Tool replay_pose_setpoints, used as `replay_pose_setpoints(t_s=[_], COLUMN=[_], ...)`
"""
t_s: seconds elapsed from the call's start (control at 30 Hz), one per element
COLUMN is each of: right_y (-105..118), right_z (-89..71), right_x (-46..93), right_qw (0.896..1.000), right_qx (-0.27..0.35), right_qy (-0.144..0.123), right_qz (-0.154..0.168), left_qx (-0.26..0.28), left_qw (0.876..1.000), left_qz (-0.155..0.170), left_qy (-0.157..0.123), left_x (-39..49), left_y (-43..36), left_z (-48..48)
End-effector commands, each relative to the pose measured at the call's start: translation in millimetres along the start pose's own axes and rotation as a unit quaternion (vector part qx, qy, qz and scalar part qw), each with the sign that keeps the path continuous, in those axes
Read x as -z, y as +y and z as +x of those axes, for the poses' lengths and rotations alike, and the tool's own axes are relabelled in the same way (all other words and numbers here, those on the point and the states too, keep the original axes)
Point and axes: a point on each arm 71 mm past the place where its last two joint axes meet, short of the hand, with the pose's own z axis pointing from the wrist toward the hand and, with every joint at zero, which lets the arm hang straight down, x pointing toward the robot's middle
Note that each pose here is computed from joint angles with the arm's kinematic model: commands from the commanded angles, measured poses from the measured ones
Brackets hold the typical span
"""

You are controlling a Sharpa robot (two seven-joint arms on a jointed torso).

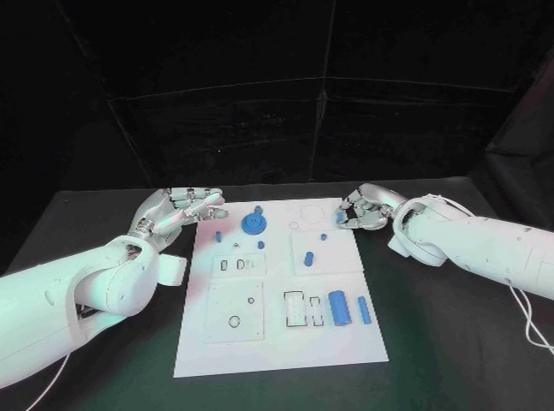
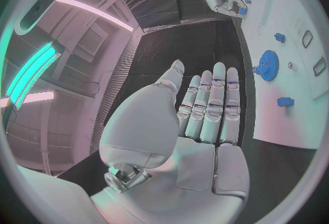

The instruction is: Assemble the parts on the task board

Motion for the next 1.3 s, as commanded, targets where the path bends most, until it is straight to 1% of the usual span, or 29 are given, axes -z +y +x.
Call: replay_pose_setpoints(t_s=[0.03,0.23,0.6,0.73,0.9,1.1,1.3], right_y=[2.0,1.6,3.9,6.9,13.1,27.3,61.0], right_z=[-0.6,-1.4,-3.8,-4.7,-4.4,-0.9,10.6], right_x=[-0.8,-1.0,-0.7,0.1,4.2,12.2,14.1], right_qw=[1.000,1.000,0.999,0.999,0.999,0.999,0.999], right_qx=[0.003,0.004,0.005,0.004,-0.002,-0.014,-0.025], right_qy=[-0.005,-0.013,-0.036,-0.048,-0.053,-0.048,-0.029], right_qz=[-0.001,0.002,-0.001,-0.007,-0.010,-0.006,-0.018], left_qx=[0.003,0.003,0.003,0.003,0.002,0.001,0.000], left_qw=[1.000,1.000,1.000,1.000,1.000,1.000,1.000], left_qz=[0.003,0.002,0.002,0.001,0.001,0.001,0.001], left_qy=[0.006,0.006,0.006,0.005,0.003,0.002,0.000], left_x=[-0.3,-0.3,-0.2,0.0,0.9,1.6,0.6], left_y=[-1.2,-1.2,-1.2,-1.2,-1.5,-1.8,-1.3], left_z=[1.2,1.0,0.7,0.2,-1.8,-3.2,-4.4])
